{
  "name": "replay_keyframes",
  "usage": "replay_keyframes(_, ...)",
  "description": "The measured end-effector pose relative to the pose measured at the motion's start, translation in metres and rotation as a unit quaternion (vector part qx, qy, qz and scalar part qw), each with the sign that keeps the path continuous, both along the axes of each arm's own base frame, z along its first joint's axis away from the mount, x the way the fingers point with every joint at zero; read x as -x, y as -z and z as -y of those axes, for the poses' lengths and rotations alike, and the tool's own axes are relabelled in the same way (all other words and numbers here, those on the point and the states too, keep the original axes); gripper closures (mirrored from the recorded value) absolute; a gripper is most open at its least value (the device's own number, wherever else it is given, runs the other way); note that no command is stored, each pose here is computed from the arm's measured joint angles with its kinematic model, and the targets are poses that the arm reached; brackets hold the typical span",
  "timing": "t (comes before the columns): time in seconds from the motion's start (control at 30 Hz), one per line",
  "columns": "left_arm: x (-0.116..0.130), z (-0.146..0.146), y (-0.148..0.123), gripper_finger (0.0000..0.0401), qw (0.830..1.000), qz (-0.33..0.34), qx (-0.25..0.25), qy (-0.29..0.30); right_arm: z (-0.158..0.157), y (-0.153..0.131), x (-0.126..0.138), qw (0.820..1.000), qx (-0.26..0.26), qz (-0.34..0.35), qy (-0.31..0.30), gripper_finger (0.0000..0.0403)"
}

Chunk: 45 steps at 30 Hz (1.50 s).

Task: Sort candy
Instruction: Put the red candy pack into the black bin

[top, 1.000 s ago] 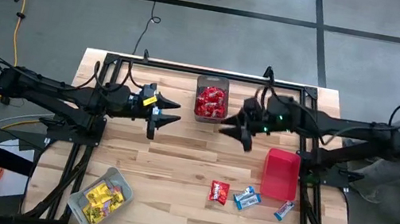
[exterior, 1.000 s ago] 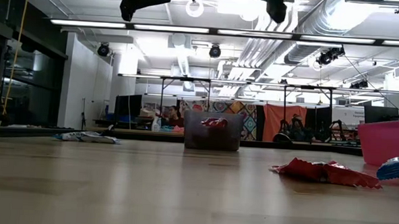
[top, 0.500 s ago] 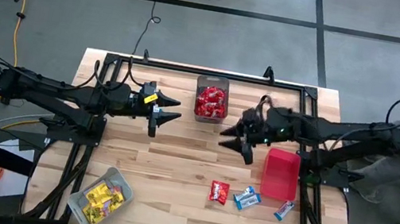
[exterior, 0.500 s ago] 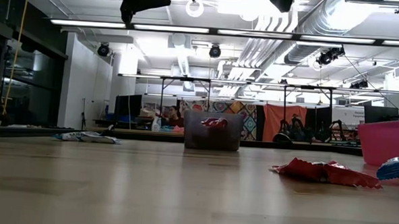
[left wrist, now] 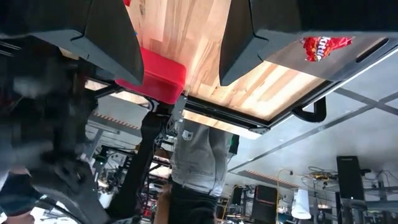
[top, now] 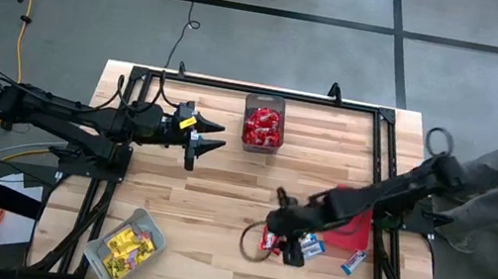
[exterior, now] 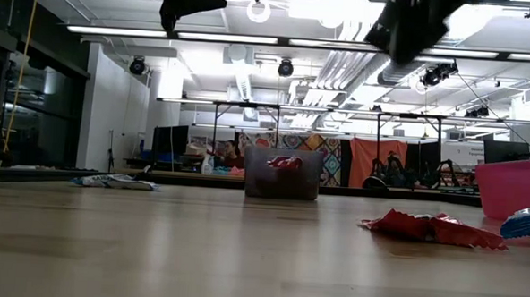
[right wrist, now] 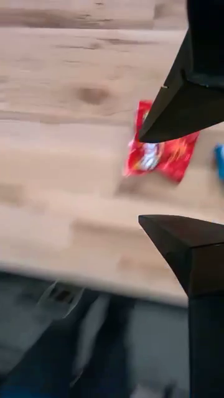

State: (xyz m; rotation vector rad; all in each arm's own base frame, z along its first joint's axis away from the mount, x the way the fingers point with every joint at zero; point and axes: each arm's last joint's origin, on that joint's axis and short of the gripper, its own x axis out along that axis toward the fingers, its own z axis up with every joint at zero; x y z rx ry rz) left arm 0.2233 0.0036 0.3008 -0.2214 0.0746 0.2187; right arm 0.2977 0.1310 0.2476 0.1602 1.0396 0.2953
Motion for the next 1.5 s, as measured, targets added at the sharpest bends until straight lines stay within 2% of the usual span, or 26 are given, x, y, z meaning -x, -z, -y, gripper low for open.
replay_keyframes(0.07,0.000,0.000,0.000,0.0204,1.000,0.000,0.000,0.000,-0.009,0.017,-0.005,0.999,0.039,-0.030,-0.022,0.0208)
replay_keyframes(0.2,0.000,0.000,0.001,0.0204,1.000,-0.007,0.000,0.000,-0.023,0.048,-0.015,0.994,0.074,-0.068,-0.035,0.0208)
replay_keyframes(0.4,0.001,0.000,0.005,0.0204,1.000,-0.025,0.000,0.000,-0.029,0.088,-0.021,0.984,0.143,-0.104,0.010,0.0208)
replay_keyframes(0.63,0.001,0.000,0.007,0.0204,0.999,-0.035,-0.001,0.000,-0.032,0.113,-0.025,0.978,0.154,-0.136,0.029,0.0211)
replay_keyframes(0.73,0.001,0.000,0.007,0.0204,0.999,-0.036,-0.001,0.000,-0.032,0.117,-0.026,0.977,0.155,-0.141,0.037,0.0239)
replay_keyframes(0.8,0.001,0.000,0.007,0.0204,0.999,-0.036,-0.001,0.000,-0.031,0.117,-0.025,0.976,0.154,-0.147,0.043,0.0281)
replay_keyframes(0.9,0.001,0.000,0.007,0.0204,0.999,-0.036,-0.002,0.000,-0.027,0.111,-0.024,0.976,0.146,-0.154,0.046,0.0366)
replay_keyframes(0.93,0.001,0.000,0.007,0.0204,0.999,-0.036,-0.002,0.000,-0.024,0.106,-0.024,0.978,0.138,-0.153,0.044,0.0380)
replay_keyframes(1.07,0.001,0.000,0.007,0.0204,0.999,-0.037,-0.010,0.000,-0.003,0.080,-0.019,0.978,0.138,-0.150,0.050,0.0375)
replay_keyframes(1.23,0.001,0.000,0.007,0.0204,0.999,-0.040,-0.022,0.001,0.042,0.036,0.002,0.973,0.173,-0.123,0.094,0.0397)
replay_keyframes(1.33,0.001,0.000,0.007,0.0204,0.999,-0.039,-0.021,0.001,0.069,0.006,0.023,0.972,0.169,-0.068,0.147,0.0397)
replay_keyframes(1.5,0.001,0.000,0.007,0.0204,0.999,-0.032,0.012,-0.003,0.104,-0.010,0.070,0.959,0.137,0.020,0.249,0.0400)
